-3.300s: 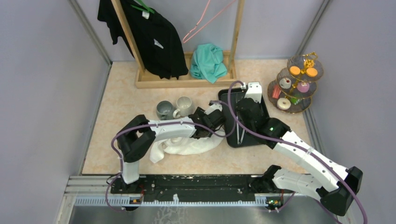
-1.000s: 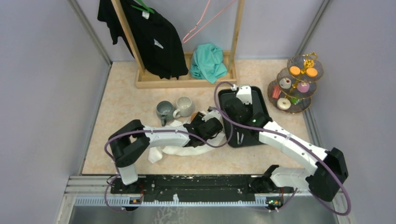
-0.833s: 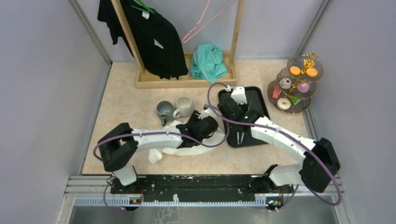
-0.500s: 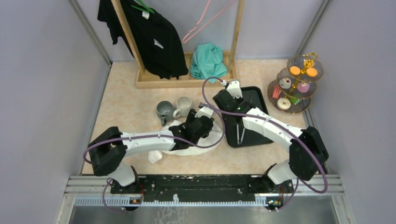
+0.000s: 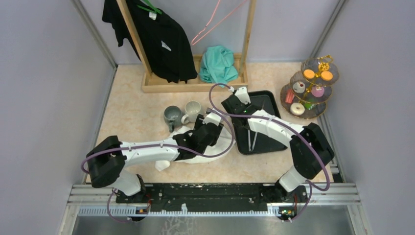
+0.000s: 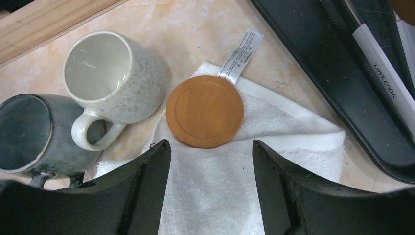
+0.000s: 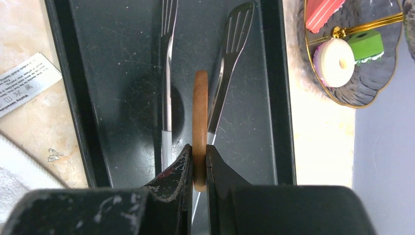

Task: Serve the afternoon tea
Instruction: Place the coaster on the tray.

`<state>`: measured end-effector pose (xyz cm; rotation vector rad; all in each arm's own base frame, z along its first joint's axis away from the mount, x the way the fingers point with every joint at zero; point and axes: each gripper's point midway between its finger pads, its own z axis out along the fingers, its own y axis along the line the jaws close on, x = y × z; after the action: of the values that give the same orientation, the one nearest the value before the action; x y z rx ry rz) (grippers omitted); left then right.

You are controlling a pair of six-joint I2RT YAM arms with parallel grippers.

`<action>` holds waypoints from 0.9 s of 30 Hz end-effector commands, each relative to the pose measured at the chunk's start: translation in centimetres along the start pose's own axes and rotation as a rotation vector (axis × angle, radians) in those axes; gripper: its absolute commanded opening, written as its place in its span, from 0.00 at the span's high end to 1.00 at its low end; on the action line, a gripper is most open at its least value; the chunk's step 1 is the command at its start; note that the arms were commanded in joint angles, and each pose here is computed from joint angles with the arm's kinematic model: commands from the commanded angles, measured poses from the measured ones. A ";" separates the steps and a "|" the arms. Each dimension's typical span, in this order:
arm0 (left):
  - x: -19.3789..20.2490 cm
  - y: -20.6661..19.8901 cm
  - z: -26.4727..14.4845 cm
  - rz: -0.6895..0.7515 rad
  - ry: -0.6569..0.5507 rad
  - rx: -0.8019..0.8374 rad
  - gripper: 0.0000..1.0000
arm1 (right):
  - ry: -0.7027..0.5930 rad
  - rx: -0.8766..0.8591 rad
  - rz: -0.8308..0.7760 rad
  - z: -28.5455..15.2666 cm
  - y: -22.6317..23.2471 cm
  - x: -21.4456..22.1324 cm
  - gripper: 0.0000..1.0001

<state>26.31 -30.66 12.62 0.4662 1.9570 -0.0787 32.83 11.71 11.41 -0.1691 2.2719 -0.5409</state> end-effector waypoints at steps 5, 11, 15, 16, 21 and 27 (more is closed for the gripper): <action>-1.3 -0.2 -0.9 -0.042 -0.044 0.017 0.31 | -0.007 -0.031 0.046 1.1 1.2 -0.3 1.00; -1.4 -0.2 -1.1 -0.041 -0.047 0.013 0.31 | 0.031 -0.041 0.045 1.5 1.7 1.4 0.97; -1.5 -0.3 -1.2 -0.039 -0.050 0.012 0.31 | 0.057 -0.043 0.048 1.7 1.9 2.5 0.88; -1.5 -0.2 -1.2 -0.038 -0.049 0.009 0.31 | 0.061 -0.047 0.049 1.7 2.0 2.7 0.84; -1.8 -0.1 -1.4 -0.038 -0.055 0.003 0.31 | 0.073 -0.071 0.059 1.5 2.3 3.3 0.67; -2.0 0.1 -1.6 -0.040 -0.061 -0.003 0.31 | 0.062 -0.086 0.057 0.9 2.8 3.2 0.62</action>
<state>25.73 -30.82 13.45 0.4613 1.9347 -0.0896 31.29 12.22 6.80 -0.1579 2.3860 -0.4662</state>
